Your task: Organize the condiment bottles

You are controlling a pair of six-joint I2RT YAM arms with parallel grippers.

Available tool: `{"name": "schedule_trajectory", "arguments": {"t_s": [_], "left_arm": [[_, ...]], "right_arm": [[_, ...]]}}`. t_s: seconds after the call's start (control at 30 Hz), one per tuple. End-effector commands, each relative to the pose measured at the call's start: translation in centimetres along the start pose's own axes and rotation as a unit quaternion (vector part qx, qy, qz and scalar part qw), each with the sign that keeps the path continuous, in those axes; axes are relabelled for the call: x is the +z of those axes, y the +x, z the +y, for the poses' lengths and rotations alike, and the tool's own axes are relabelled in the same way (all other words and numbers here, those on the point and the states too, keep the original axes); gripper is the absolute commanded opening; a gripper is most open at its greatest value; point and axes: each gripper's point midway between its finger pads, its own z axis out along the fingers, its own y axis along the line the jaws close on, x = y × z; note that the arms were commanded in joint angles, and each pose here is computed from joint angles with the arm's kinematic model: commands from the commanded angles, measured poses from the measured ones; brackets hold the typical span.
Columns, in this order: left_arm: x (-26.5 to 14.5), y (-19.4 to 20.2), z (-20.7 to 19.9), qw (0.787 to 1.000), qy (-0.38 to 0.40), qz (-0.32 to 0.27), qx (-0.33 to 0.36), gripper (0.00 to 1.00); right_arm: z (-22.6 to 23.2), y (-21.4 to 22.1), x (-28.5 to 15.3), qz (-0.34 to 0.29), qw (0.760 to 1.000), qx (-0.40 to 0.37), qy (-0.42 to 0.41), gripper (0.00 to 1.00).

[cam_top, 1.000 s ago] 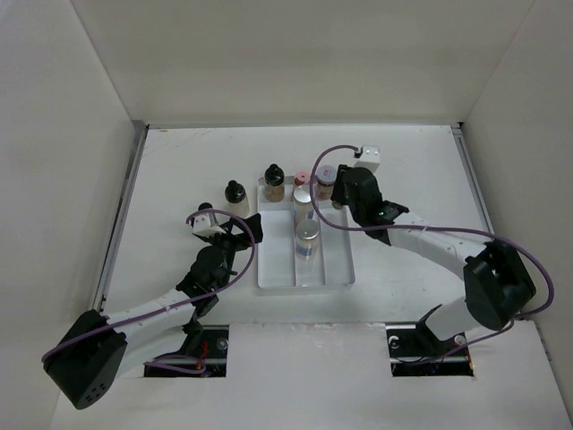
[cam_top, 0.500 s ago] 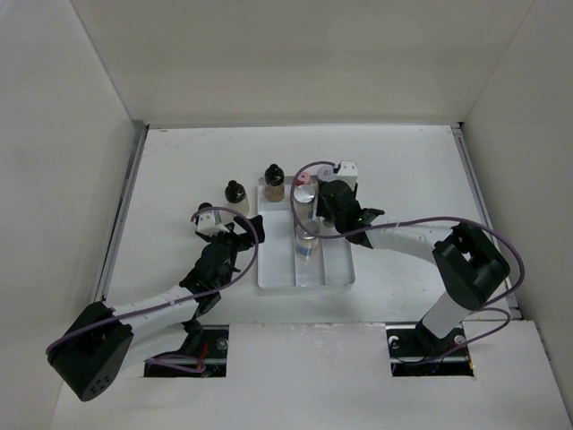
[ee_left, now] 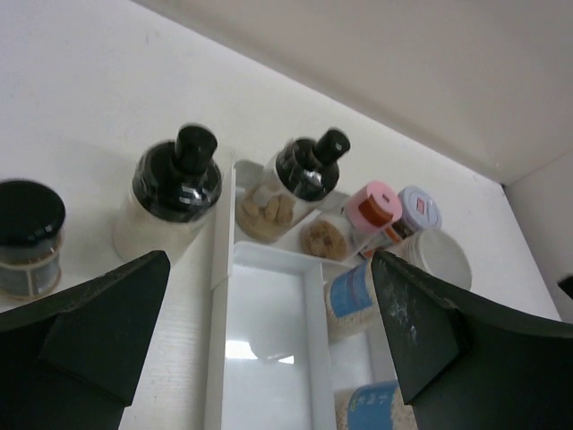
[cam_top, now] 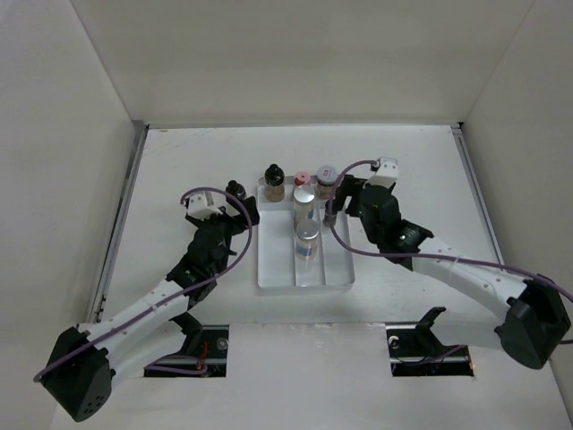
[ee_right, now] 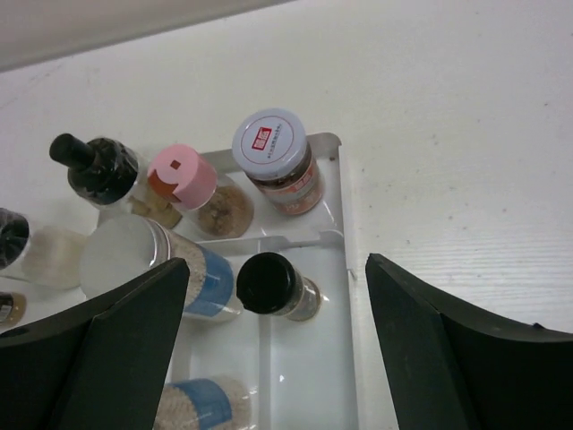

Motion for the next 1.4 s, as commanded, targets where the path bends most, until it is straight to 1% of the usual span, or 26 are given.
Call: {"name": "schedule_trajectory", "arguments": {"t_s": [0.0, 0.03, 0.07, 0.1, 0.13, 0.17, 0.23, 0.27, 0.33, 0.4, 0.47, 0.57, 0.7, 0.8, 0.93, 1.23, 1.3, 1.37], "left_arm": [[0.6, -3.4, -0.2, 0.999, -0.027, -0.010, 0.020, 0.99], [0.9, -3.6, -0.2, 0.999, -0.029, -0.004, 0.029, 0.91], [1.3, -4.0, 0.0, 0.999, -0.035, -0.001, 0.039, 0.74], [1.7, -4.3, 0.2, 0.998, -0.042, 0.003, 0.045, 0.62], [2.2, -4.4, 0.4, 0.997, -0.051, 0.011, 0.053, 0.58], [2.8, -4.3, 0.5, 0.996, -0.057, 0.026, 0.064, 0.56], [4.1, -3.7, 0.6, 0.992, -0.069, 0.056, 0.086, 0.58], [4.7, -3.4, 0.7, 0.990, -0.076, 0.067, 0.097, 0.60], [5.9, -2.9, 0.5, 0.987, -0.080, 0.085, 0.114, 0.64], [7.0, -2.2, 0.3, 0.981, -0.083, 0.104, 0.139, 0.65], [7.8, -1.3, 0.5, 0.973, -0.094, 0.122, 0.170, 0.66], [8.3, -0.7, 1.3, 0.966, -0.122, 0.126, 0.189, 0.67], [8.3, -0.4, 2.3, 0.959, -0.154, 0.116, 0.209, 0.68], [9.1, 0.4, 2.7, 0.953, -0.160, 0.125, 0.226, 0.68], [10.2, 1.7, 3.1, 0.946, -0.164, 0.139, 0.244, 0.68], [10.9, 2.6, 4.4, 0.943, -0.180, 0.131, 0.245, 0.68], [11.2, 2.9, 4.5, 0.944, -0.179, 0.130, 0.244, 0.63], [11.6, 3.1, 4.8, 0.945, -0.178, 0.127, 0.241, 0.61]], "right_arm": [[-1.7, -0.1, -0.8, -0.011, 1.000, 0.013, 0.010, 0.79], [-1.9, -0.2, -0.9, -0.013, 1.000, 0.017, 0.008, 0.71], [-1.9, -0.2, -0.9, -0.013, 1.000, 0.020, 0.002, 0.63], [-1.9, -0.3, -0.9, -0.015, 1.000, 0.026, -0.004, 0.57], [-1.7, -0.2, -0.8, -0.014, 0.999, 0.029, -0.012, 0.55], [-1.5, -0.2, -0.8, -0.014, 0.999, 0.034, -0.018, 0.55], [-1.0, 0.2, -0.7, -0.013, 0.999, 0.044, -0.027, 0.57], [-1.1, 0.5, -0.6, -0.013, 0.999, 0.045, -0.026, 0.62], [-0.9, 1.2, -0.6, -0.011, 0.999, 0.044, -0.030, 0.67], [-0.8, 1.8, -0.8, -0.009, 0.998, 0.045, -0.035, 0.69], [-0.8, 2.3, -0.7, -0.006, 0.998, 0.046, -0.037, 0.69], [-0.8, 2.5, -0.8, -0.004, 0.998, 0.047, -0.040, 0.72], [-0.7, 1.8, -1.1, -0.011, 0.998, 0.052, -0.044, 0.80], [-0.6, 1.5, -1.5, -0.015, 0.997, 0.054, -0.049, 0.84], [-0.7, 1.3, -1.8, -0.020, 0.997, 0.057, -0.052, 0.86], [-0.7, 1.4, -1.8, -0.018, 0.997, 0.056, -0.053, 0.86], [-0.7, 1.6, -1.7, -0.016, 0.997, 0.055, -0.053, 0.86], [-0.6, 1.7, -1.6, -0.014, 0.997, 0.054, -0.053, 0.86]]}}
